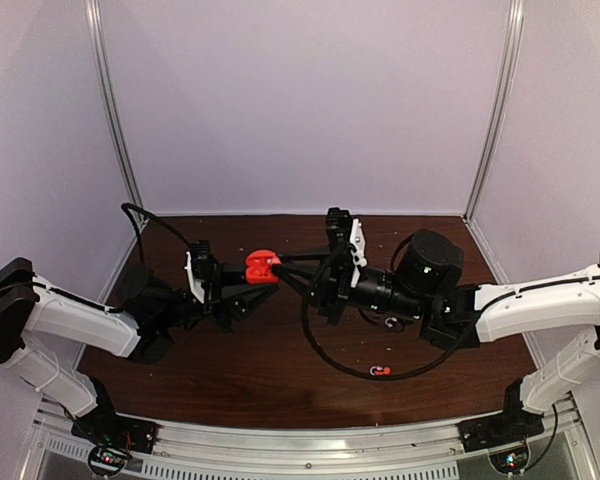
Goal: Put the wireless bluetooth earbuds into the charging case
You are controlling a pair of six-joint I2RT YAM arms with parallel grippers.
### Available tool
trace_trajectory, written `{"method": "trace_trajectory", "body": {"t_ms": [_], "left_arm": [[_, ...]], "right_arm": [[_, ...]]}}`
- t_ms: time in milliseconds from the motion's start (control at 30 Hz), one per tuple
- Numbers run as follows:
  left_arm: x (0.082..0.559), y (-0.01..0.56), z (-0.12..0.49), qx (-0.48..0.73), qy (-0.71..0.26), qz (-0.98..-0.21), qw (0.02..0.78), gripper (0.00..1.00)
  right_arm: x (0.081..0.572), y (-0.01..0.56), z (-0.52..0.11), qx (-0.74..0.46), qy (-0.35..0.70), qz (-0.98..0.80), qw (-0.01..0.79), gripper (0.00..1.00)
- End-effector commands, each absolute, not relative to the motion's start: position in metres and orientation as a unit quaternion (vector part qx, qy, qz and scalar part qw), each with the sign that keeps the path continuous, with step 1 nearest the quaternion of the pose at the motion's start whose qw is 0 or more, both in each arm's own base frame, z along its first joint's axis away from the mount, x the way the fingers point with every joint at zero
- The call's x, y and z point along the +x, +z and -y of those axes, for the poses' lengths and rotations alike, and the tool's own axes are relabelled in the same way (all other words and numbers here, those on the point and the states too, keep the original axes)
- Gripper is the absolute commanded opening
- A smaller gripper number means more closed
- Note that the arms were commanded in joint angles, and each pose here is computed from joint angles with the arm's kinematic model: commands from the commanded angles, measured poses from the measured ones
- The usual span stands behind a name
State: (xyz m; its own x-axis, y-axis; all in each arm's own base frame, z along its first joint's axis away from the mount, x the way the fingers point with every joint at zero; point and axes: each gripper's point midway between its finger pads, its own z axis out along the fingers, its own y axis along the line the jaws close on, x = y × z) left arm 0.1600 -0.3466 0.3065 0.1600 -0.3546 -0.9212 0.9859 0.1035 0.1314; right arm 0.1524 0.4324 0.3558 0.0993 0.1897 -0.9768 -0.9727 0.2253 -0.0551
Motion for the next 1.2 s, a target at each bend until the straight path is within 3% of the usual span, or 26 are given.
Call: {"method": "trace_trajectory", "body": {"t_ms": [0, 833, 1167], "left_arm": [[0.157, 0.325, 0.34, 0.403, -0.525, -0.349, 0.663, 0.0], [0.157, 0.326, 0.338, 0.404, -0.518, -0.347, 0.669, 0.0], [0.158, 0.328, 0.338, 0.4, -0.52, -0.348, 0.669, 0.0]], "right_arm": [[0.153, 0.361, -0.436, -0.393, 0.475, -0.479, 0.626, 0.15], [0.166, 0.33, -0.453, -0.389, 0.463, -0.523, 0.6, 0.16], [0.167, 0.335, -0.437, -0.369, 0.459, -0.527, 0.612, 0.26]]}}
